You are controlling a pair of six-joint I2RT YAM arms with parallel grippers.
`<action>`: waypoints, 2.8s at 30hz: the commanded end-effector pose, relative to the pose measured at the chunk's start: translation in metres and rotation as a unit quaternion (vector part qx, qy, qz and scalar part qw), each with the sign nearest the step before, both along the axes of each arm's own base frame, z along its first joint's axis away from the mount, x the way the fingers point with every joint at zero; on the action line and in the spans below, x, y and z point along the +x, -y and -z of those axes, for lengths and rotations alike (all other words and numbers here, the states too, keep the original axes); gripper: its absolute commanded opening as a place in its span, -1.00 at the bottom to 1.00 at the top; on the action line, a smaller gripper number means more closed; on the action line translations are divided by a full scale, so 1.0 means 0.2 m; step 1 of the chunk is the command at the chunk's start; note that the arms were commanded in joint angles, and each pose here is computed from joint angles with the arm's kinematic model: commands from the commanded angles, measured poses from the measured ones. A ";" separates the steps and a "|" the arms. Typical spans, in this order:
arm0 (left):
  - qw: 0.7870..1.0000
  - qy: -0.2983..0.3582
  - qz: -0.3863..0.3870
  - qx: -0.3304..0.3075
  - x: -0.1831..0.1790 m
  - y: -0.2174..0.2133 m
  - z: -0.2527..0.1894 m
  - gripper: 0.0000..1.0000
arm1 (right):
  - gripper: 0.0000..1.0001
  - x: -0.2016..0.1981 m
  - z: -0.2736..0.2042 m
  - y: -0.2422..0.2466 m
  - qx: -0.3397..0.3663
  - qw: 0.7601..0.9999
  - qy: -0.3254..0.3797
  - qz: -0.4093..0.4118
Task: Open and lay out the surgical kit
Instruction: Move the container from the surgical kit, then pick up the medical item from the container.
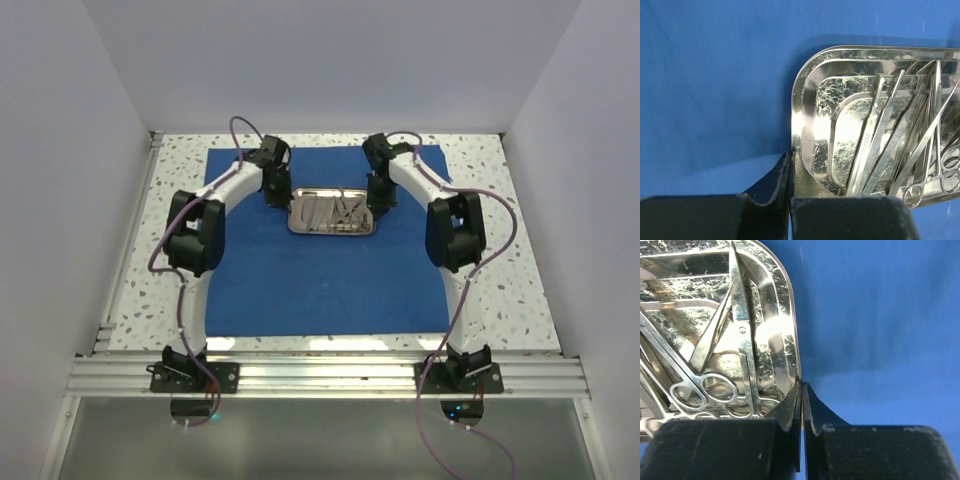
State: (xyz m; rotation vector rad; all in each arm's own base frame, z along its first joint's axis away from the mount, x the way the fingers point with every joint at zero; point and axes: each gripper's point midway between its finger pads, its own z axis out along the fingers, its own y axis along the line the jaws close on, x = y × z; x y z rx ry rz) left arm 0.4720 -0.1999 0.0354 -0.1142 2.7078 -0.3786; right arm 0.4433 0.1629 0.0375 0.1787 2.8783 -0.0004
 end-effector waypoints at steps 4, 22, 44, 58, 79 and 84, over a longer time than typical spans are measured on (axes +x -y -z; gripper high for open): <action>0.999 0.024 0.036 -0.015 -0.25 0.09 -0.24 -1.00 | -1.00 -0.23 -0.17 -0.03 0.007 1.000 0.007 -0.018; 0.998 -0.050 0.029 0.006 -0.94 -0.07 0.07 -1.00 | -0.76 -0.86 0.04 0.07 0.005 0.999 -0.047 -0.023; 0.973 0.181 0.029 -0.140 -0.86 -0.04 -0.68 0.73 | -0.29 -0.62 -0.52 -0.37 0.096 0.984 0.080 -0.130; 0.975 0.199 0.011 -0.093 -0.87 -0.14 -0.76 0.49 | -0.39 -0.54 -0.27 -0.46 0.058 0.985 0.036 -0.158; 0.974 0.216 0.006 -0.063 -0.89 -0.21 -0.82 0.49 | -0.44 -0.56 0.03 -0.49 0.017 0.986 0.000 -0.163; 0.975 0.215 0.007 -0.056 -0.87 -0.21 -0.82 0.48 | -0.50 -0.55 0.07 -0.49 0.011 0.986 -0.007 -0.163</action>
